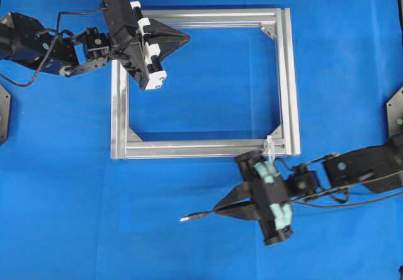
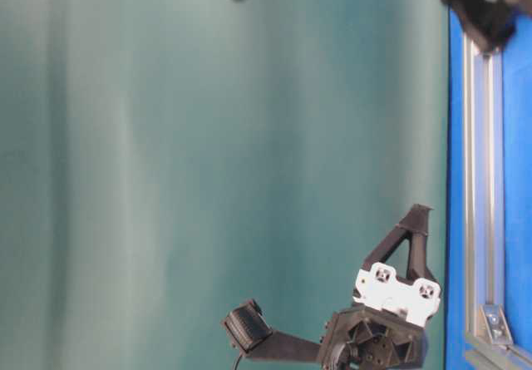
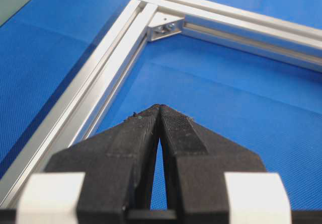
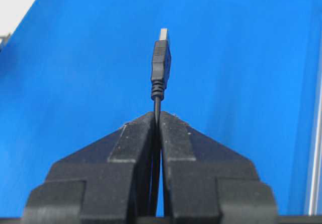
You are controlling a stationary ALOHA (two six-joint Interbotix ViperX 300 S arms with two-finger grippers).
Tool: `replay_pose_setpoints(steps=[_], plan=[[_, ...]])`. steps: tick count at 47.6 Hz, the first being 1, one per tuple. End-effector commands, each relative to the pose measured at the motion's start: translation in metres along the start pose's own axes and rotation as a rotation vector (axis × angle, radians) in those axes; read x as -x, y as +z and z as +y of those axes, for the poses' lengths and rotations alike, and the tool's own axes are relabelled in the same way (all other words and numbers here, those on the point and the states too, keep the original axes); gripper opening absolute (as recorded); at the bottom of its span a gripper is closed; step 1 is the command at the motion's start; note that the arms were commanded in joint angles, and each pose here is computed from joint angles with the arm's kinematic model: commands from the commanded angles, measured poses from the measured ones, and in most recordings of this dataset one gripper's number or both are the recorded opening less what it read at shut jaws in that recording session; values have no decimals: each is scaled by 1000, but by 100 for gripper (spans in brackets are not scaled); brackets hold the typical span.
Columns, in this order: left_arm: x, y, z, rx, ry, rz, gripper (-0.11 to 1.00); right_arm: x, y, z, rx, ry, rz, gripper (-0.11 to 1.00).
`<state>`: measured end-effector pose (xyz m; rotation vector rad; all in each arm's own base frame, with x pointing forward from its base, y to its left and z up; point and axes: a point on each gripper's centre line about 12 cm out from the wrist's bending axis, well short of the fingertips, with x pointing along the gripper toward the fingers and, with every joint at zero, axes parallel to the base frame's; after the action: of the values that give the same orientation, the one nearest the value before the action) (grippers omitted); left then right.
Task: Insert the wire through the string loop located on the right side.
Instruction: 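Move the right gripper with the cable toward the white zip-tie loop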
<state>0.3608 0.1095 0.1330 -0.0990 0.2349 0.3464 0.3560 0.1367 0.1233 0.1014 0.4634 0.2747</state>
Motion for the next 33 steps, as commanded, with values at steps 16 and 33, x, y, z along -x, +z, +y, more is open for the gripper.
replay_pose_setpoints(steps=[16, 33], plan=[[2, 16, -2, 2, -7, -58, 0, 75, -22, 2, -12, 18, 10, -3], [3, 16, -2, 2, -7, -58, 0, 135, -53, -8, -13, 25, 66, -3]])
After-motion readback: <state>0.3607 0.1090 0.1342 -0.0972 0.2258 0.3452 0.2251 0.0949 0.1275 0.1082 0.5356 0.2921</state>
